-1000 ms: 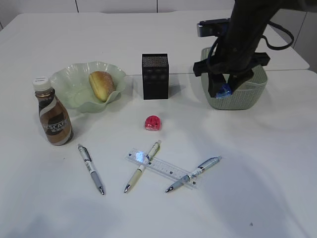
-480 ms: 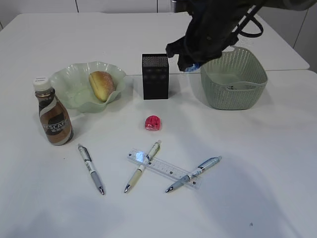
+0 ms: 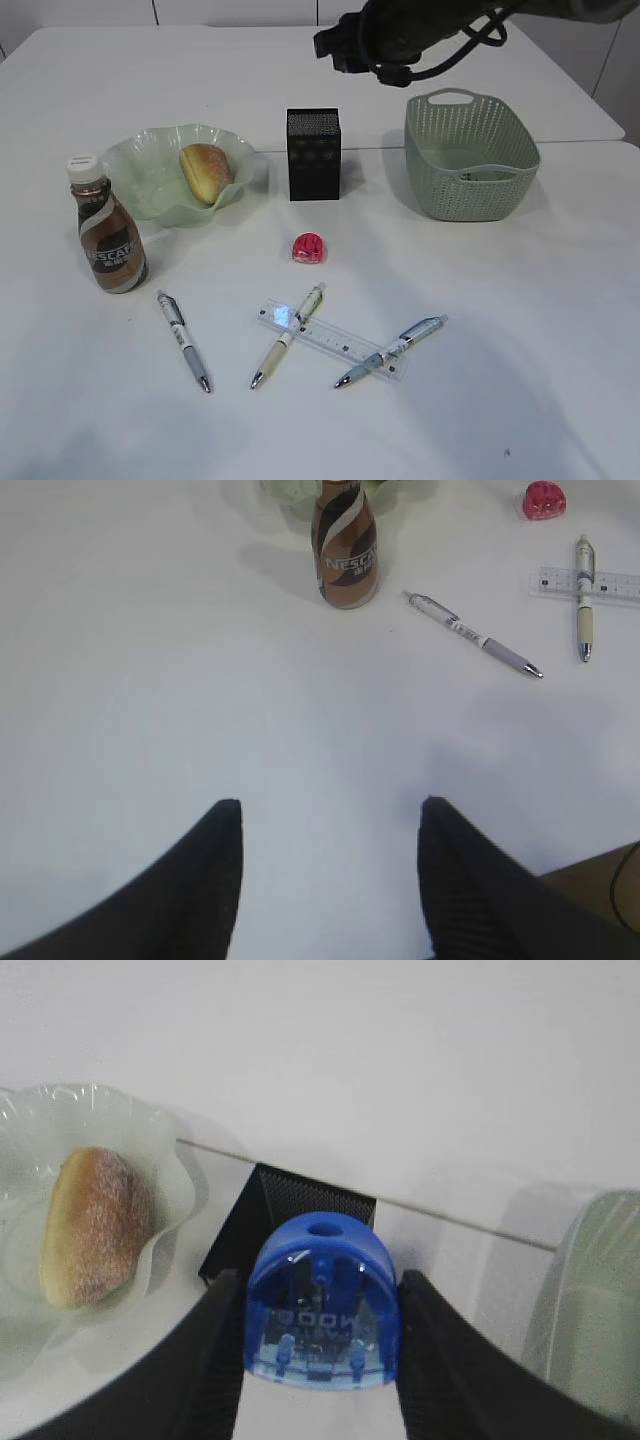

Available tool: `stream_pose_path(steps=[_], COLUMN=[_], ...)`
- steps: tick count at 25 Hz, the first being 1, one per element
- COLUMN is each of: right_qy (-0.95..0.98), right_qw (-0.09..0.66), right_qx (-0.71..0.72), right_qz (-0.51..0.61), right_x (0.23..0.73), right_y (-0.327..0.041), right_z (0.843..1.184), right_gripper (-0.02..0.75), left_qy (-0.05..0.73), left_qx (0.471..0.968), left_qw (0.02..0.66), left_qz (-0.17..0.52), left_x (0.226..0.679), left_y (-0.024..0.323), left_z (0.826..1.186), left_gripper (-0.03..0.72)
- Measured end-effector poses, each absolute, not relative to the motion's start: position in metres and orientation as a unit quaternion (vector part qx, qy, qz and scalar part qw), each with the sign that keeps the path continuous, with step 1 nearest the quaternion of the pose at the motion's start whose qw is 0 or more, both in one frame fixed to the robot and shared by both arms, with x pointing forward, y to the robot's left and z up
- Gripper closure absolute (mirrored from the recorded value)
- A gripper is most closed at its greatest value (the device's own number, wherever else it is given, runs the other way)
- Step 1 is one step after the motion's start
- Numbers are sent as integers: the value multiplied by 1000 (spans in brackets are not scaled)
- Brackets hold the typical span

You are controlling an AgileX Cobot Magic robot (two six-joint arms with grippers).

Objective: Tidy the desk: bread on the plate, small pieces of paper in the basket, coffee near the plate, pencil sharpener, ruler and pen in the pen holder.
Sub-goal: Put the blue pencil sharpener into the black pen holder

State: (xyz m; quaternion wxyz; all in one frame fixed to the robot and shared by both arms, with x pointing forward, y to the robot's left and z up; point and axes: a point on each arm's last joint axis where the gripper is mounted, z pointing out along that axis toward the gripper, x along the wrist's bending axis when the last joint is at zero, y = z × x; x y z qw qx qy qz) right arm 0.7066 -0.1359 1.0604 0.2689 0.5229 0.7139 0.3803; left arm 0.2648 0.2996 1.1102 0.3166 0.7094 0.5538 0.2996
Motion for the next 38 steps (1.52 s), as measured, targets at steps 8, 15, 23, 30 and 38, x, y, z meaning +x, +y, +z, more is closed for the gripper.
stream_pose_path(steps=[8,15,23,30,38], right_qy=[688,667,669,673,670], right_qw=[301,324,322,317,321], right_qx=[502,485,485,488,485], right_qz=[429,464,463,456,461], right_x=[724,736,745,750,751], right_y=[-129,-125,-122,-120,-119], right_z=[1044,1030,1002,979,977], right_gripper=[393,393,393,393,393], left_qy=[554,554,553,553,553], left_qx=[709,709,708,707,707], left_qw=[317,314,308,307,307], left_qz=[300,304,313,315,315], left_x=[265,265,266,266,266], left_y=[300,301,302,302,302], left_z=[1110,1110,1111,1111,1111], left_gripper=[294,294,294,294,294])
